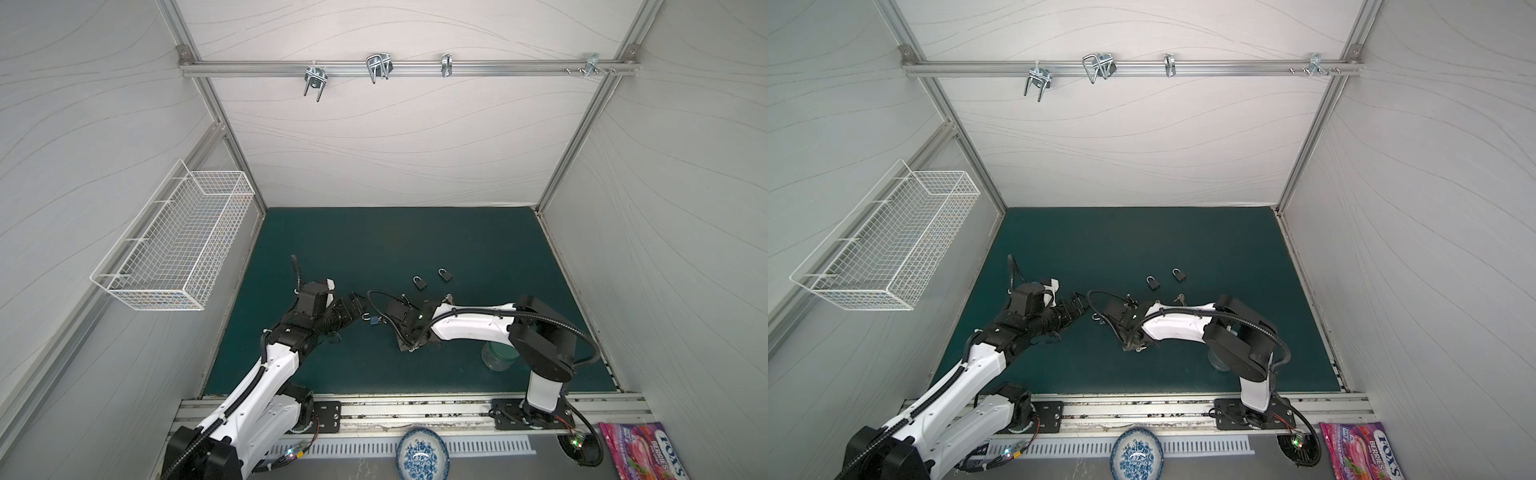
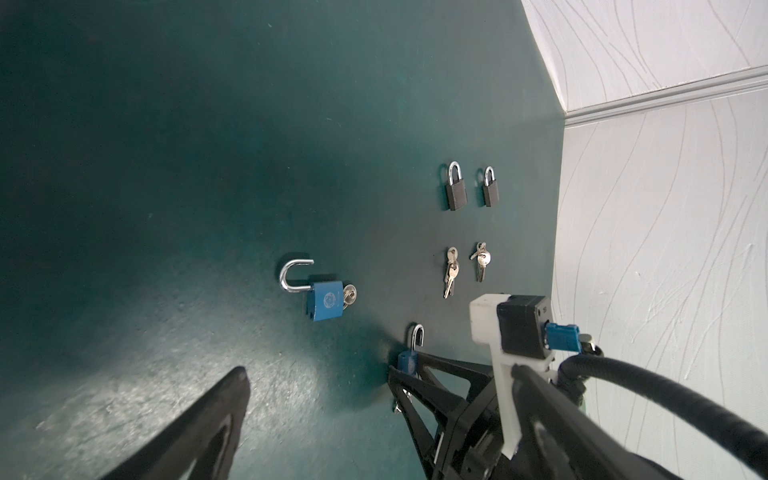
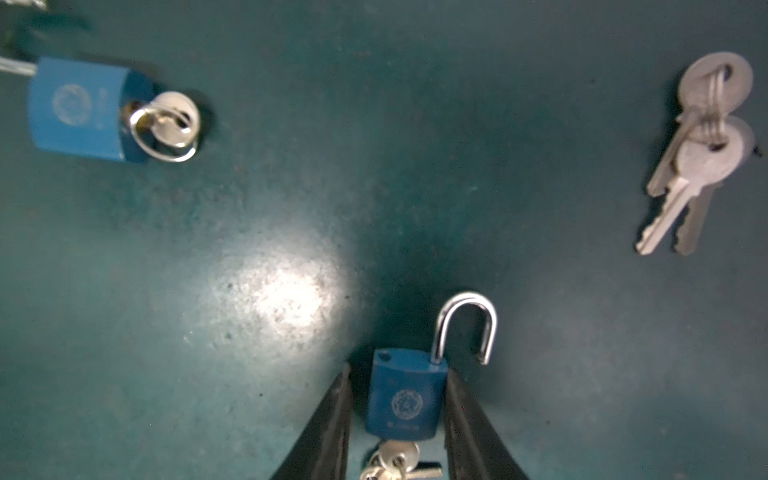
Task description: Lock with the key
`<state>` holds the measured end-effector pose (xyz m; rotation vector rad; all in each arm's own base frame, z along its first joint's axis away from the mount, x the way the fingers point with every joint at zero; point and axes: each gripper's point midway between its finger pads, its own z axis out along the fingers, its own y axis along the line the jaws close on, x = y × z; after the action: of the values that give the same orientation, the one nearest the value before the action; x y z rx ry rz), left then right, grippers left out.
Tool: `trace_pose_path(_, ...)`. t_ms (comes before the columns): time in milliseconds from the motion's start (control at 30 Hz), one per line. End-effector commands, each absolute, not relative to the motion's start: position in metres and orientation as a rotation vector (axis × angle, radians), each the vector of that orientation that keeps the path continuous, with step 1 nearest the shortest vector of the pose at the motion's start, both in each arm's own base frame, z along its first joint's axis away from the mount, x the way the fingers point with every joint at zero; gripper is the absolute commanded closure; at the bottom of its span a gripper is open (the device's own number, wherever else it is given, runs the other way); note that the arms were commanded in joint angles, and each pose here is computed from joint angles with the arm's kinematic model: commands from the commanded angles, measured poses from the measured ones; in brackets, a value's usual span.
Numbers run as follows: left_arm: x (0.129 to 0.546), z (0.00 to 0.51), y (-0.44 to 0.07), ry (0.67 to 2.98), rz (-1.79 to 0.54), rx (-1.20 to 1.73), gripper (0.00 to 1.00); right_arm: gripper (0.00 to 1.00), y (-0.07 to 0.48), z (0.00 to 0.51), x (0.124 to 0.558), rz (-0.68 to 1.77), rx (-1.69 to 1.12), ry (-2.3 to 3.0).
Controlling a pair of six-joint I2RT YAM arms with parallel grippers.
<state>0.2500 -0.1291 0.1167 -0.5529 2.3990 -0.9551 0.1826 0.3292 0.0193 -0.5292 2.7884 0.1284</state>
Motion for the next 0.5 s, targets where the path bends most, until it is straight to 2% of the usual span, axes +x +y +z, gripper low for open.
trace_pose_path(0,0.261,0.14,-0.13,2.343,-0.962,-0.512,0.01,0.67,0.313,-0.002,0.18,0.027,-0.52,2.838)
trace_pose_path(300,0.263,0.143,-0.131,2.34,-0.967,-0.506,0.01,0.82,0.306,0.008,0.178,0.072,-0.504,2.81)
trace_pose_path(467,0.265,0.177,-0.135,2.281,-0.989,-0.412,0.01,0.92,0.328,0.07,0.184,0.361,-0.59,2.64)
